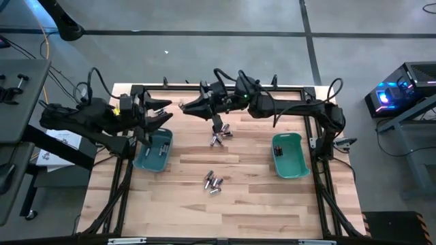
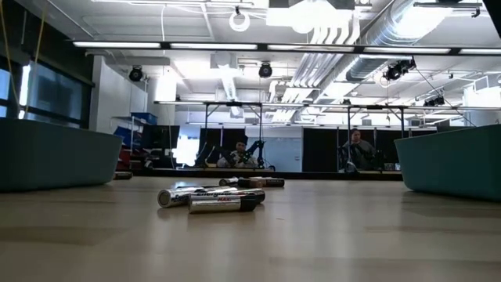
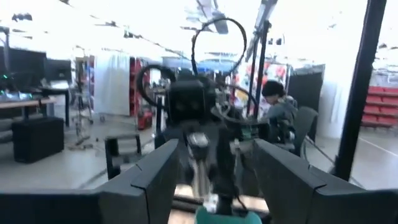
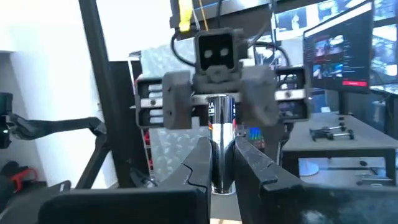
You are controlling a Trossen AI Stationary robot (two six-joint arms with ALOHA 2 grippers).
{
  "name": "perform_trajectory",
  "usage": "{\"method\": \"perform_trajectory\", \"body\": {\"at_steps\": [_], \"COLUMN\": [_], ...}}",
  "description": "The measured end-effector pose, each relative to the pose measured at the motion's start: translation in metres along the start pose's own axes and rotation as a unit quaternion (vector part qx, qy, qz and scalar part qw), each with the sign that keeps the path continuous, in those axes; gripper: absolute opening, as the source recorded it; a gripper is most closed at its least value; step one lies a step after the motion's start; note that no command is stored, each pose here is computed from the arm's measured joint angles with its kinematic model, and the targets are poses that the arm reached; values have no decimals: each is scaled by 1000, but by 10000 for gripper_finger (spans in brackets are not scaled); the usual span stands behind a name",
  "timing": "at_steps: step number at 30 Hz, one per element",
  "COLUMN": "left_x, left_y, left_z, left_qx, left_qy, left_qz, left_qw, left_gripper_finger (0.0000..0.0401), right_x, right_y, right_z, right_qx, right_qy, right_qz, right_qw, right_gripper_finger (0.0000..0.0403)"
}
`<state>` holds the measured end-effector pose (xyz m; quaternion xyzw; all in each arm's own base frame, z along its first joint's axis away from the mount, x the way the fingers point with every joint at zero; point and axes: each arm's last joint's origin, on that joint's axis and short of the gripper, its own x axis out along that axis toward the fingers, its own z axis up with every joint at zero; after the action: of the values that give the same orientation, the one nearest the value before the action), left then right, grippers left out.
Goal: Sort batteries
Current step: Put the silver battery into the blue bin
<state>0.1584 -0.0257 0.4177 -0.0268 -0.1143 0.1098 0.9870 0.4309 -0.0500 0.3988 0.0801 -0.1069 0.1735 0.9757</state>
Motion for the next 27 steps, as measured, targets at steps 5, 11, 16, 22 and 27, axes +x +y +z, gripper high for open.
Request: {"method": "perform_trajectory", "body": {"at_steps": [5, 11, 16, 22, 27], "left_x": [14, 27, 34, 30, 24], "left_y": [-3, -10, -13, -12, -9], "left_z": [-10, -18, -21, -18, -12], "left_qx": [-9, -25, -27, -38, -44], "left_qy": [15, 15, 13, 7, -4], "left_qz": [13, -5, -5, -12, -13], "left_qw": [1000, 1000, 1000, 999, 999], "left_gripper_finger": [220, 228, 209, 159, 125], "right_x": [5, 7, 6, 6, 6], "right_y": [10, 15, 14, 14, 14], "right_z": [-2, -3, -3, -3, -3], "right_qx": [-4, -6, -6, -6, -6], "right_qy": [1, 1, 0, 0, 0], "right_qz": [13, 19, 16, 17, 17], "right_qw": [1000, 1000, 1000, 1000, 1000], "right_gripper_finger": [22, 22, 22, 22, 22]}}
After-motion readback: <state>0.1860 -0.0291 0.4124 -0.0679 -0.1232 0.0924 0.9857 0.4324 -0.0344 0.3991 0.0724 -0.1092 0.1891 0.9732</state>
